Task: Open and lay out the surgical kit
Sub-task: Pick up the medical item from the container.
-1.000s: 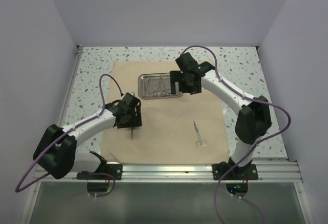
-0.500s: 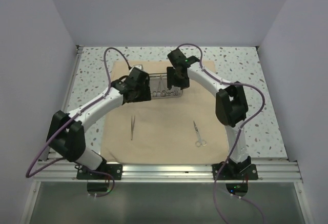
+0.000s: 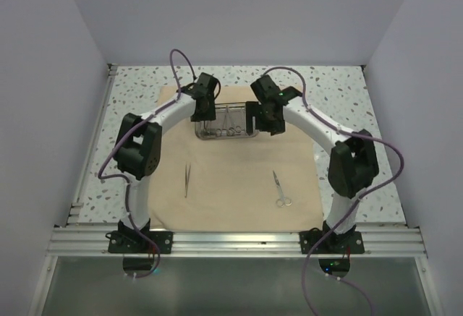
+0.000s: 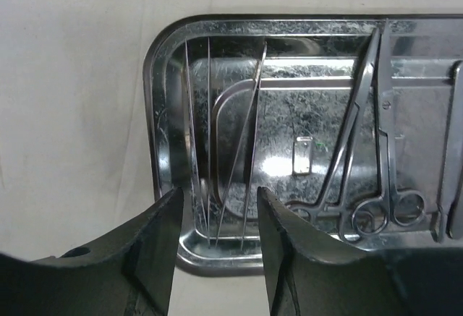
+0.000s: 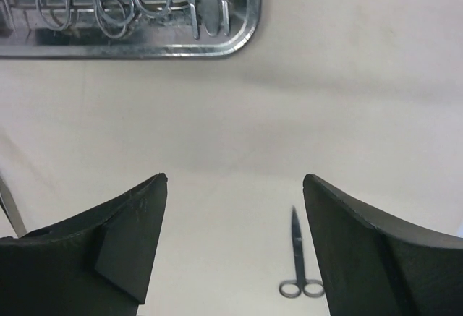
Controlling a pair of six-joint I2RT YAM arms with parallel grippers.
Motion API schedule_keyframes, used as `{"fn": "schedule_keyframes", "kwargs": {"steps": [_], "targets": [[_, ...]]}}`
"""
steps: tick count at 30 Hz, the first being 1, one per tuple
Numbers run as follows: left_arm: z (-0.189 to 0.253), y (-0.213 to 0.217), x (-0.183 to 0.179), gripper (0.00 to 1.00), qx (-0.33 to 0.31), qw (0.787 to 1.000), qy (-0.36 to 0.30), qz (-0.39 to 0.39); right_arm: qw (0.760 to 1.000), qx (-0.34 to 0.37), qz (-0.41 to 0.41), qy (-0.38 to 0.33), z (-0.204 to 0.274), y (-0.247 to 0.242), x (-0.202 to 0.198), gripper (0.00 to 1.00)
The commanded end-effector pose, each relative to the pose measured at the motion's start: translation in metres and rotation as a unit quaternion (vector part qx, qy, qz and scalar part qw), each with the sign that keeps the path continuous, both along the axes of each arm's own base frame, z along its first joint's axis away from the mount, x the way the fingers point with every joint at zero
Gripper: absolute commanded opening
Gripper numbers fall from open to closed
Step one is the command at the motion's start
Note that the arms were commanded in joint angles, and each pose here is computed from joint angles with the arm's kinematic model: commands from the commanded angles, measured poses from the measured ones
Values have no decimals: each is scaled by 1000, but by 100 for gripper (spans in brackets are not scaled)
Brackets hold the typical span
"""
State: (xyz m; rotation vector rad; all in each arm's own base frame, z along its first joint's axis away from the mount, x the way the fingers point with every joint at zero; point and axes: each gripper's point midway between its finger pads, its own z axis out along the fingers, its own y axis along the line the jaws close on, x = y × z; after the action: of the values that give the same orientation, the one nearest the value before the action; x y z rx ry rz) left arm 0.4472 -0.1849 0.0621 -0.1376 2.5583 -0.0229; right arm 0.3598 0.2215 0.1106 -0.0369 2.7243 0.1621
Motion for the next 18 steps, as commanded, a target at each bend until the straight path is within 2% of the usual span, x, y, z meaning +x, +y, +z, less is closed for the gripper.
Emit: {"fn": "schedule_keyframes", "kwargs": {"steps": [1, 9, 18], "targets": [[9, 7, 27, 49, 11, 1000, -24, 0, 998, 7, -11, -55, 48, -23, -18, 80], [-13, 13, 45, 46, 23, 1000, -11, 4, 997, -14, -21, -70, 67, -66, -70, 81], [-31, 15, 49, 40, 20, 1000, -3, 14, 997, -30, -32, -63, 67, -85, -85, 80]]}}
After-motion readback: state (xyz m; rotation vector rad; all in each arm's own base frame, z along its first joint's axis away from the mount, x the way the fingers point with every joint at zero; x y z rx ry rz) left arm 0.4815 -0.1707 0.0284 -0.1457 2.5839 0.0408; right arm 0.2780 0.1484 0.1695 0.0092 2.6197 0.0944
